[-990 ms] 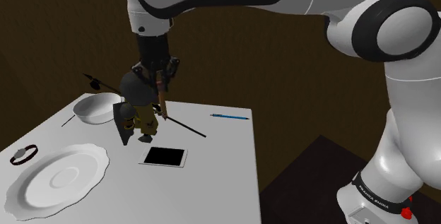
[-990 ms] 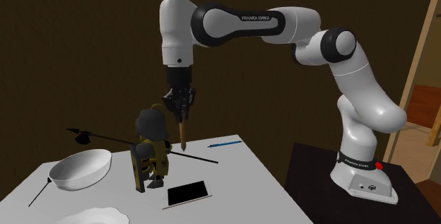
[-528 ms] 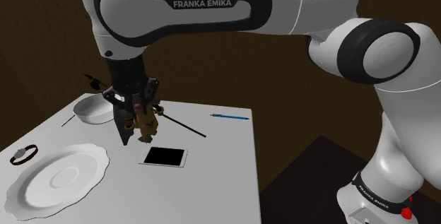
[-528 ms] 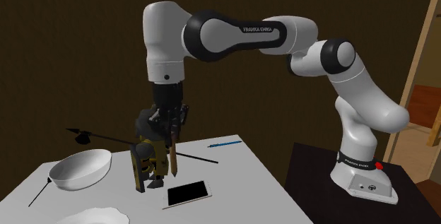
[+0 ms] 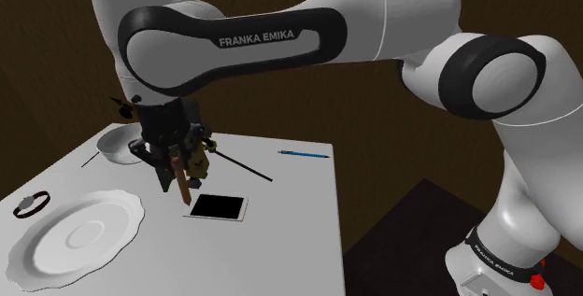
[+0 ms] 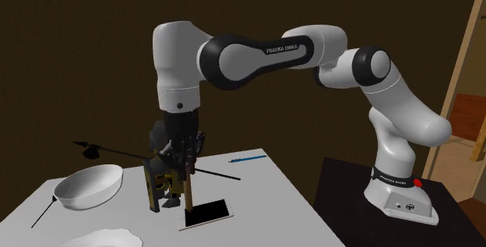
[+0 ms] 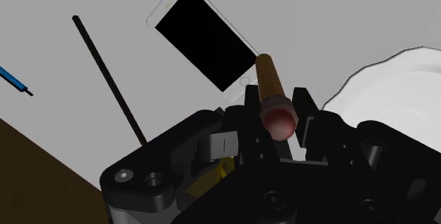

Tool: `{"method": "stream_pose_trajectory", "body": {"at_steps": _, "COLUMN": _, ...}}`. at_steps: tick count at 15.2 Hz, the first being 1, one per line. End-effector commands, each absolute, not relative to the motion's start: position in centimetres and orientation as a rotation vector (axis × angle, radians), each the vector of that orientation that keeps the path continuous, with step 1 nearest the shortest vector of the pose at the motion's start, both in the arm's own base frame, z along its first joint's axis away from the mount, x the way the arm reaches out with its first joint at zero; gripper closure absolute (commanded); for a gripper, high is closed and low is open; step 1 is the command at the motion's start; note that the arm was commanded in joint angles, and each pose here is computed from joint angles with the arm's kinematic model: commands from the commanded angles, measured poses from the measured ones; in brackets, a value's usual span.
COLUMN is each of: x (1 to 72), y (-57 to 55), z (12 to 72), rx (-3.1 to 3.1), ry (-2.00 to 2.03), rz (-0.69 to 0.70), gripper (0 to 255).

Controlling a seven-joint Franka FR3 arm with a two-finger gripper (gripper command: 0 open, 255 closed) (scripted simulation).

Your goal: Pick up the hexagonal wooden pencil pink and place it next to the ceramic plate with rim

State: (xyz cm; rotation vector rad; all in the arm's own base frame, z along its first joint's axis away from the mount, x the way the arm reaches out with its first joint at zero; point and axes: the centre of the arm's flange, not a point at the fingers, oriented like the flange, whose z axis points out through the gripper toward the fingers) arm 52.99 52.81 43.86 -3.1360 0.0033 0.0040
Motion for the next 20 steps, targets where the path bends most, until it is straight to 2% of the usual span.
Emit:
{"method": "stream_pose_trajectory", "body": {"at_steps": 1, "x": 53.0, "y": 52.8, "z": 42.7, "rx": -3.136, "ry": 0.003, "rz": 0.003, "gripper": 255}}
{"method": "stream_pose_trajectory", "body": {"at_steps": 8, "x": 53.0, "y": 52.8, "z": 39.1, "rx": -3.136, "ry": 0.003, "rz": 0.003, "gripper": 255}}
{"method": "stream_pose_trajectory", "body": {"at_steps": 15, "x": 53.0, "y": 52.8, "z": 39.1, "rx": -3.136, "ry": 0.003, "rz": 0.003, "gripper": 255}}
{"method": "stream_pose_trajectory", "body": {"at_steps": 16, "x": 53.0, "y": 52.8, "z": 39.1, "rx": -3.136, "ry": 0.003, "rz": 0.003, "gripper": 0}}
{"method": "stream_pose_trajectory", "body": {"at_steps": 20, "x": 53.0, "y": 52.8, "z": 39.1, "rx": -3.136, "ry": 0.003, "rz": 0.003, "gripper": 0}}
